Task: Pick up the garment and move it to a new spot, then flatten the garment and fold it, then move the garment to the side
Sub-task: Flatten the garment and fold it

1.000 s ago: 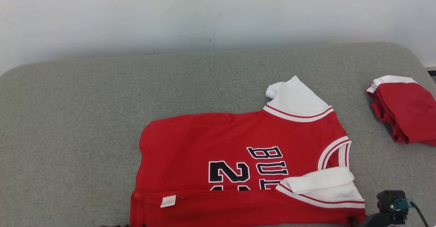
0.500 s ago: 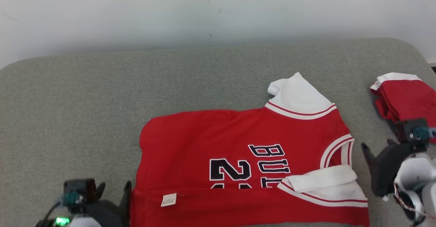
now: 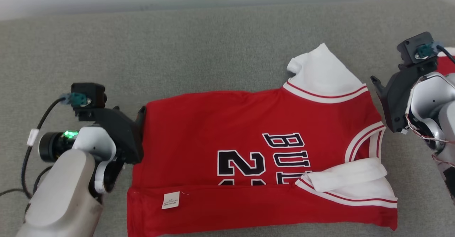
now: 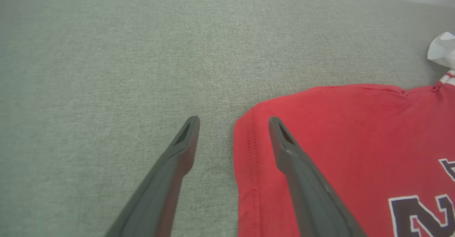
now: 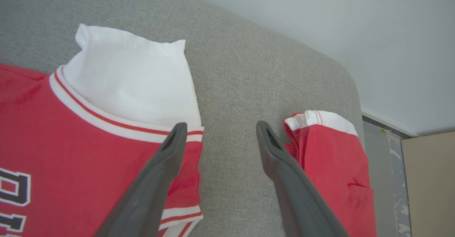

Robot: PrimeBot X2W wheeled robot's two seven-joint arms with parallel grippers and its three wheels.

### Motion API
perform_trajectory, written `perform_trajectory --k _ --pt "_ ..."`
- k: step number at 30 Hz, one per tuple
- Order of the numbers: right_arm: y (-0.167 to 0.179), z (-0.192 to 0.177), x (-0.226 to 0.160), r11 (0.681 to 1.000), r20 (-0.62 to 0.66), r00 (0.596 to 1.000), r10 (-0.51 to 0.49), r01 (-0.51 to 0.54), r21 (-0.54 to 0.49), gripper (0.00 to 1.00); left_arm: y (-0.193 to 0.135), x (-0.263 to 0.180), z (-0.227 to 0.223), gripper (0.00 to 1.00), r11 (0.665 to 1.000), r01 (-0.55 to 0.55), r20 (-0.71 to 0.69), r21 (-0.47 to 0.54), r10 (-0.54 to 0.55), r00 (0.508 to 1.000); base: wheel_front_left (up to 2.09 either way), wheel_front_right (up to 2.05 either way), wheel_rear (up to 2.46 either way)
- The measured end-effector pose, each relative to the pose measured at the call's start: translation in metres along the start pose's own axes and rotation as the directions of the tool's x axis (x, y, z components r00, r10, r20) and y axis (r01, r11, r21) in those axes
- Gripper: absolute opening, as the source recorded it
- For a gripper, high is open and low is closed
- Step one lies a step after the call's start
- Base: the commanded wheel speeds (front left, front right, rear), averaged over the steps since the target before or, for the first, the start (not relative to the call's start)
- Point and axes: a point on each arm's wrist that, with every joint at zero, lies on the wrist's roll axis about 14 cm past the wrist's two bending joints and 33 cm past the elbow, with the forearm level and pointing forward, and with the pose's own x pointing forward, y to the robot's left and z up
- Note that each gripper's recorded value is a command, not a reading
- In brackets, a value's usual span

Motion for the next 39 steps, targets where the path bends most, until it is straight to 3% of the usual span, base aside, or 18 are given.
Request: perform_trajectory --k 9,19,20,21,22,23,39 --pt "0.001 -0.014 0.04 0.999 -0.065 0.998 0.023 -0.025 -0.031 1.0 -0.006 0.038 -0.02 1.0 0.998 0.026 -0.105 0.059 -0.02 0.994 0.0 0.0 0.0" --pt "0.004 -0.017 0.059 0.998 -0.087 0.995 0.047 -0.049 -0.027 1.0 -0.016 0.045 -0.036 1.0 0.994 0.062 -0.149 0.093 -0.048 0.988 0.0 0.0 0.0" --pt "0.005 -0.016 0.061 0.998 -0.086 0.995 0.047 -0.05 -0.028 1.0 -0.016 0.046 -0.037 0.94 0.993 0.061 -0.152 0.1 -0.045 0.987 0.0 0.0 0.0" --pt "0.004 -0.016 0.062 0.998 -0.086 0.995 0.047 -0.05 -0.029 1.0 -0.016 0.046 -0.038 0.53 0.993 0.06 -0.154 0.106 -0.043 0.987 0.0 0.0 0.0" --pt "0.004 -0.015 0.064 0.998 -0.086 0.995 0.047 -0.049 -0.028 1.0 -0.016 0.047 -0.04 0.36 0.992 0.058 -0.155 0.111 -0.041 0.987 0.0 0.0 0.0" --pt "0.004 -0.015 0.065 0.998 -0.083 0.995 0.049 -0.051 -0.023 1.0 -0.016 0.048 -0.04 0.0 0.991 0.056 -0.149 0.118 -0.038 0.988 0.0 0.0 0.0" --pt "0.005 0.019 0.103 0.997 0.004 0.999 0.051 -0.051 0.064 1.0 -0.024 0.056 -0.036 0.0 0.99 0.045 -0.013 0.13 -0.043 0.999 0.0 0.0 0.0"
